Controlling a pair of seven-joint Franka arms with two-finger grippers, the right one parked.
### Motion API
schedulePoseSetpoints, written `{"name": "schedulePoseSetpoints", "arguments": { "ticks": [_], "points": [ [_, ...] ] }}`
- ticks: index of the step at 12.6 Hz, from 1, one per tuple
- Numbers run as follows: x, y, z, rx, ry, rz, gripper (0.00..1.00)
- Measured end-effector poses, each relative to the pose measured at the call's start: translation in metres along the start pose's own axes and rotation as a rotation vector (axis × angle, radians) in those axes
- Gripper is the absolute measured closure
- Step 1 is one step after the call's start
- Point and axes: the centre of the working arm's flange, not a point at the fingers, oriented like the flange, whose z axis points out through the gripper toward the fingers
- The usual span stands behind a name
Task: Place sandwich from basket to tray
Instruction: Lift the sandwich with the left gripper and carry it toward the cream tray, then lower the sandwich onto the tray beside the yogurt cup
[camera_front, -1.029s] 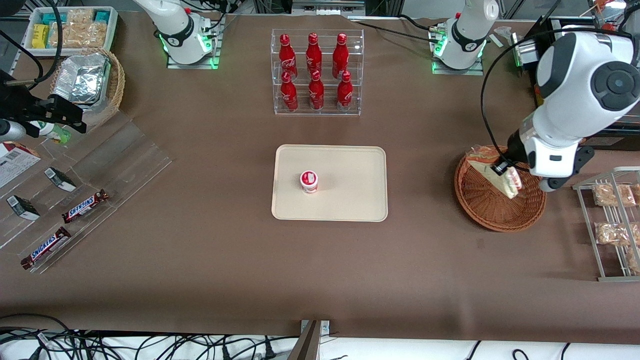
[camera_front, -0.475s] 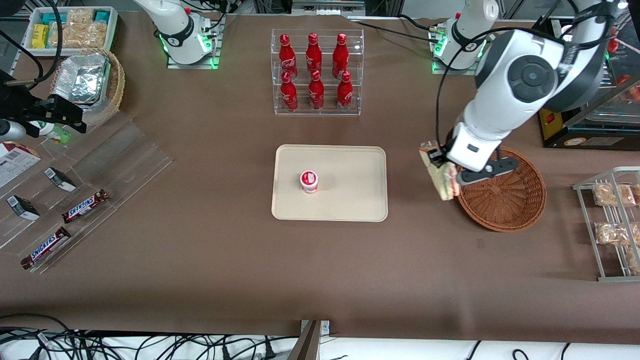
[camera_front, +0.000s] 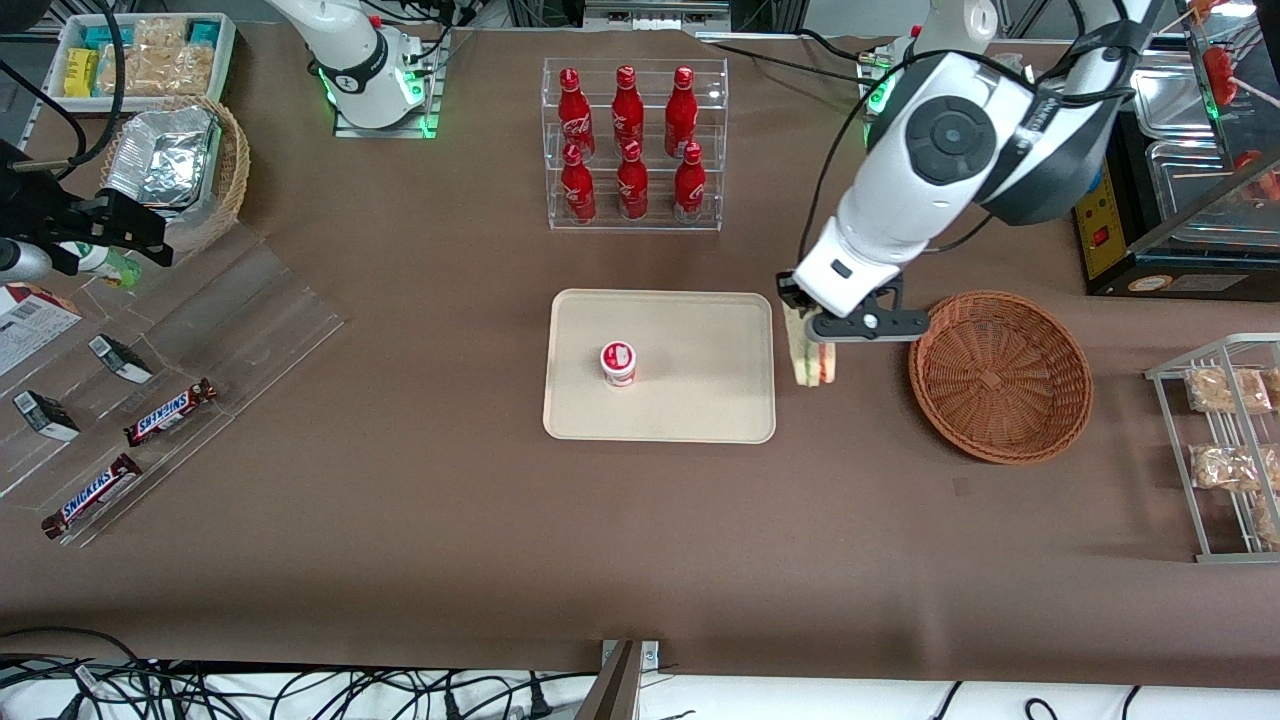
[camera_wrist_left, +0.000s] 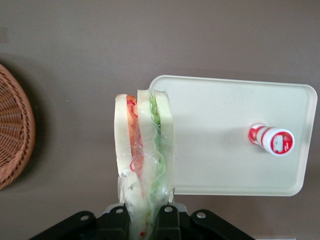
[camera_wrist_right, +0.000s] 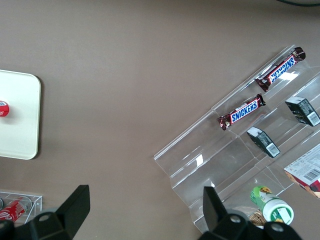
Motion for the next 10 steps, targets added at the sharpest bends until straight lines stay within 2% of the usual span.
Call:
{"name": "schedulePoseSetpoints", "arguments": {
  "ticks": [2,6,8,10],
  "points": [
    [-0.003,0.013,0.009,-0.013,0.001,0.022,0.82],
    [-0.001,0.03,0.044,-0.037,-0.026,0.05,0.82],
    [-0.001,0.038,0.067,-0.017,-0.034,0.072,0.82],
    [-0.002,0.051,0.093,-0.006,-0.017,0.083,0.83]
  ]
}}
